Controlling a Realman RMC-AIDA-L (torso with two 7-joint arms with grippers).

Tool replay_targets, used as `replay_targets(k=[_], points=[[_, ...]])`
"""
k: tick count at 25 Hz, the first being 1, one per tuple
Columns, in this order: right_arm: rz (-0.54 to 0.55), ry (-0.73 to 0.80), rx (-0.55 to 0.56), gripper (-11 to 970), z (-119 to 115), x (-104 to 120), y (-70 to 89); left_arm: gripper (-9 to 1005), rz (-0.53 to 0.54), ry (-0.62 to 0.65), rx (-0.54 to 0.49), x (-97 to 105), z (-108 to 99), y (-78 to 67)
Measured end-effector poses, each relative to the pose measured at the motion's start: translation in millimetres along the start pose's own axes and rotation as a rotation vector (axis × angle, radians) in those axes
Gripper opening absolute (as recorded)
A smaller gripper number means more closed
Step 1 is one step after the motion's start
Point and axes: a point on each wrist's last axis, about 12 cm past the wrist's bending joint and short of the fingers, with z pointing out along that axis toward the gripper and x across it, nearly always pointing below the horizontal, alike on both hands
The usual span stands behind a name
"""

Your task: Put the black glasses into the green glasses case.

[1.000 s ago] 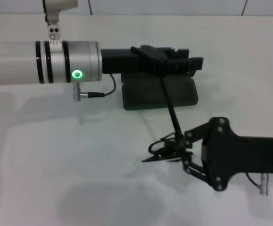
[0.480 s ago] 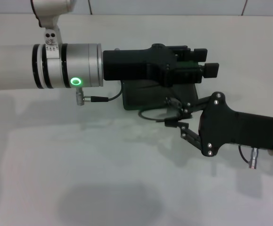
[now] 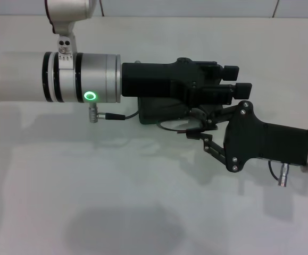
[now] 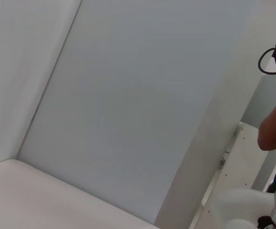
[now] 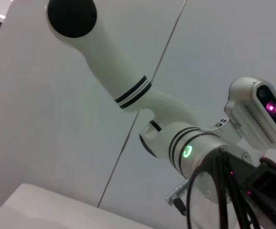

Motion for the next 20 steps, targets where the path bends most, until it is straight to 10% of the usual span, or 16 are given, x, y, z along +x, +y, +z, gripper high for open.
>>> replay_targets(k=[10,20], points=[[0.002,0.069,0.017,139,0,8,-0.2,618,0.002,-0.04,-0.064,0,-20,5.8],[-0.146,0.331,0.172,141,9,18,-33.4,618,0.014,-0.343,-0.313,5,-85,13.8]])
